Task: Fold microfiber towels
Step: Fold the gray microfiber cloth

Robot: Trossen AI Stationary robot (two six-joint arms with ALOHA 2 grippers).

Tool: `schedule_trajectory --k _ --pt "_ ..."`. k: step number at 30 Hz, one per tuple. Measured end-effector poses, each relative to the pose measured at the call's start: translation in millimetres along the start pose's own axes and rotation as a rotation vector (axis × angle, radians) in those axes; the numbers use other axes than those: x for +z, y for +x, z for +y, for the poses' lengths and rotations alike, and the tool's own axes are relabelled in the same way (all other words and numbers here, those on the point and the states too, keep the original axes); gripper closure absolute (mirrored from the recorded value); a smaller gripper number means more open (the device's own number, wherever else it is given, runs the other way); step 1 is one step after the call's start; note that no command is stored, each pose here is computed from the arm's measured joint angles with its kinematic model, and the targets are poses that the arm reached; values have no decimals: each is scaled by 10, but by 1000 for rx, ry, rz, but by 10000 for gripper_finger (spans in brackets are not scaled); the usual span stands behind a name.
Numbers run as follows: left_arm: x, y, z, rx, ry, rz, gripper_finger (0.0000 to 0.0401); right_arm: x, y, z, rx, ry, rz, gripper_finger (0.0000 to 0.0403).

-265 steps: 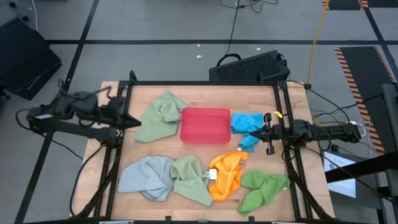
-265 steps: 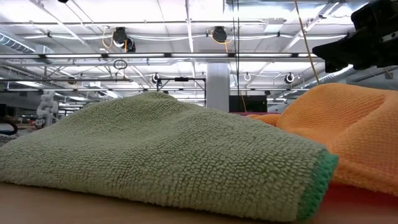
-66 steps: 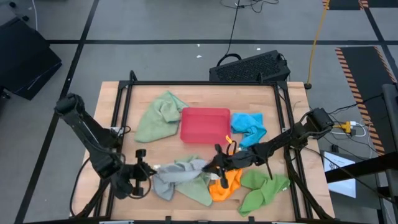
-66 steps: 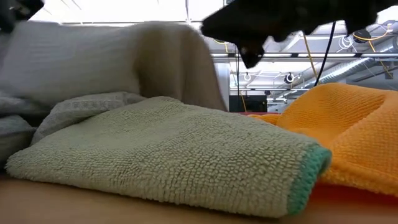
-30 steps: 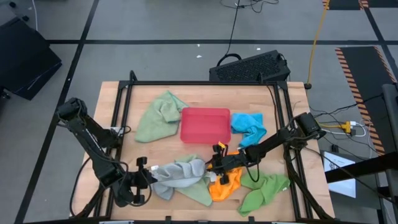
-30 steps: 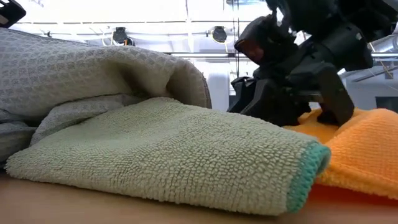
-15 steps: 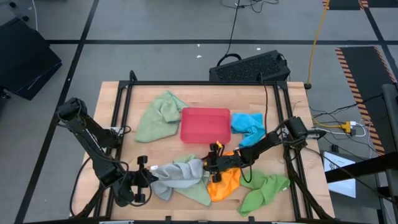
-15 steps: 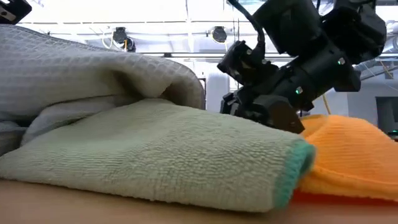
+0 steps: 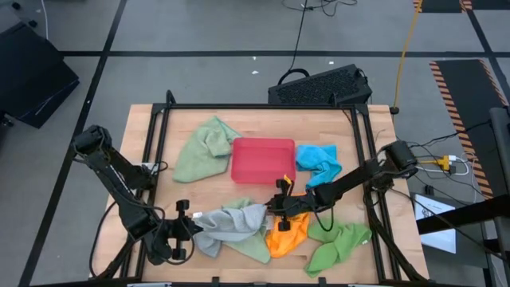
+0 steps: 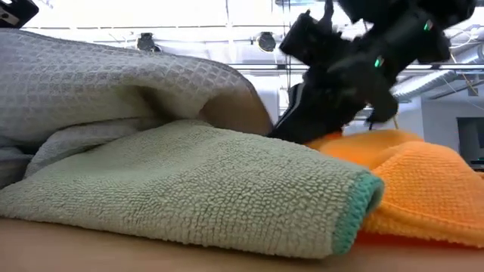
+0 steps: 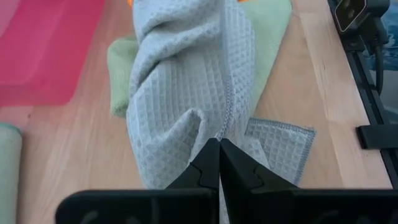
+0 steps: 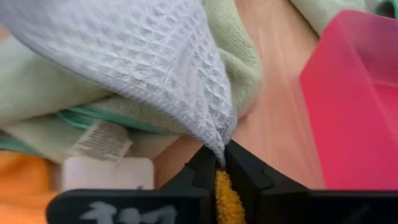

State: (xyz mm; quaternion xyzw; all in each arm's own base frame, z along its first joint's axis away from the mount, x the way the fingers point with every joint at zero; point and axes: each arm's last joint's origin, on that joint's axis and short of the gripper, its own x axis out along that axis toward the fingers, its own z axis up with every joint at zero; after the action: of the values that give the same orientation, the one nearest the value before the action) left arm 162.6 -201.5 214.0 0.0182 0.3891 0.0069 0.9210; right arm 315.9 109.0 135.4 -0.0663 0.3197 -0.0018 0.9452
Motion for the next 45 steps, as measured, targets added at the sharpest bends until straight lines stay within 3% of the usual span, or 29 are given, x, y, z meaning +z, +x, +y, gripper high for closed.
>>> schedule_trajectory --k 7,14,26,31,39,45 --pt "36 -1 -20 3 33 -51 396 160 -237 -9 35 13 -40 370" --pt "42 -1 -17 17 45 -65 396 200 -281 -21 33 -5 -60 382" --pt "21 -1 5 40 63 -51 396 118 -287 1 -65 -123 3 259" --pt "4 -1 38 88 85 -53 396 83 -195 35 -61 -168 -8 237" --pt "-2 -3 53 109 91 -55 396 -3 85 89 -47 -237 -77 233" --pt "-25 -5 78 132 86 -39 396 -10 146 -22 -78 -235 -68 297"
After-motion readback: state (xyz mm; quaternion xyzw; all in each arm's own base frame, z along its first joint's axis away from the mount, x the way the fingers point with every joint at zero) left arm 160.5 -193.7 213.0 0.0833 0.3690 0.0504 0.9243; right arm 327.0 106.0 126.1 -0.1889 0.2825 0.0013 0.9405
